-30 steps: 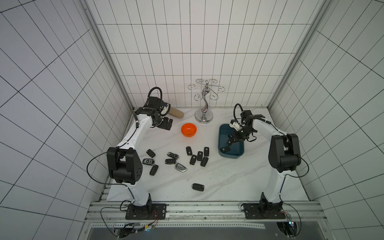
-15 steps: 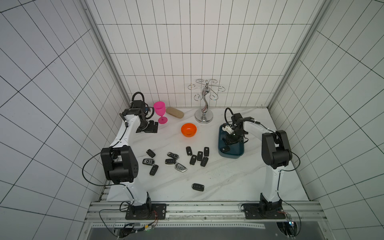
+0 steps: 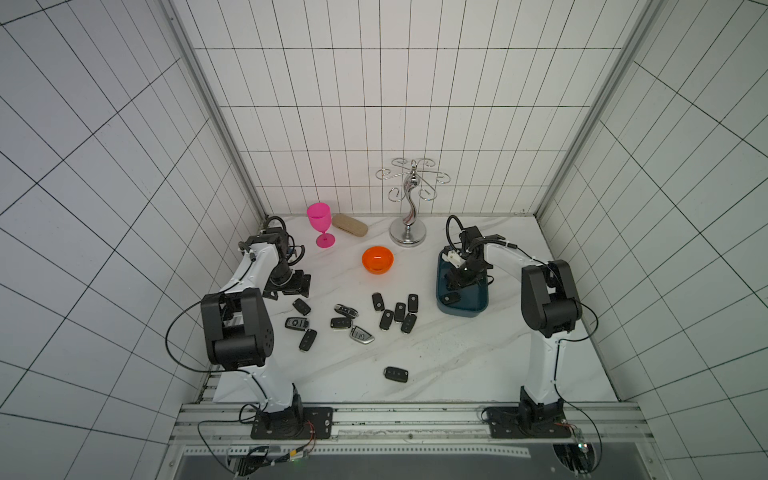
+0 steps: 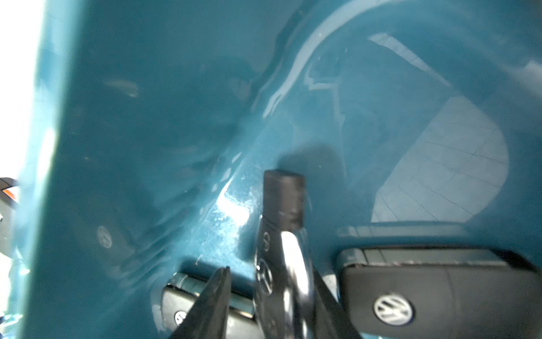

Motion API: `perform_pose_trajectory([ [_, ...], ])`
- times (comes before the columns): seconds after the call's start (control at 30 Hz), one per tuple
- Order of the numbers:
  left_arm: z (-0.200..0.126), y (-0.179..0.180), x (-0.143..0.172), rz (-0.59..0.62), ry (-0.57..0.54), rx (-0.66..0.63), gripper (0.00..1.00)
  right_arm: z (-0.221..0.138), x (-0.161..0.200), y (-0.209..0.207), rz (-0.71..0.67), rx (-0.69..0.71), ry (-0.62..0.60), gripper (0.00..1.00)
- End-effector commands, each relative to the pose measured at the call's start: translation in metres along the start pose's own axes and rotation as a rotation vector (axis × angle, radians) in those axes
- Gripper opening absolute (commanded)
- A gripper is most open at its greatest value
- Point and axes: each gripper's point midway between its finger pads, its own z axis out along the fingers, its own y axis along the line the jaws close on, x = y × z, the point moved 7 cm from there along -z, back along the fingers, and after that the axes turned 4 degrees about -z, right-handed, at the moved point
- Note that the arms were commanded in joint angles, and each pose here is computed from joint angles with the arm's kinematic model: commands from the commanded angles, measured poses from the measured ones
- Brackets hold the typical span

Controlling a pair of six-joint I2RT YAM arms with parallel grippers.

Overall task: Place the car key into the storage box
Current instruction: Place the car key in the storage box.

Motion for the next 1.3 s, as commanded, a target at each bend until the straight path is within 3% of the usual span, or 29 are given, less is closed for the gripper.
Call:
perform_pose_trajectory([
  [0.0,-0.002,-0.003,0.000,-0.079,-0.020,0.026,0.87,-0.005,0.006,0.006,-0.025,0.004,0.003,0.44],
  [0.13,0.008,-0.005,-0.007,-0.163,-0.054,0.061,0.68,-0.006,0.008,0.007,-0.025,0.002,0.000,0.45],
  [0.53,0.041,-0.010,-0.017,-0.211,-0.002,0.114,0.93,-0.015,0.011,0.007,-0.025,0.019,-0.011,0.59],
  [1.0,0.073,-0.007,-0.017,-0.238,0.087,0.104,0.87,-0.023,0.014,-0.004,0.028,-0.013,-0.038,0.60],
  [1.27,0.076,-0.010,-0.015,-0.233,0.110,0.126,0.75,-0.027,0.017,-0.010,0.051,-0.022,-0.050,0.60],
])
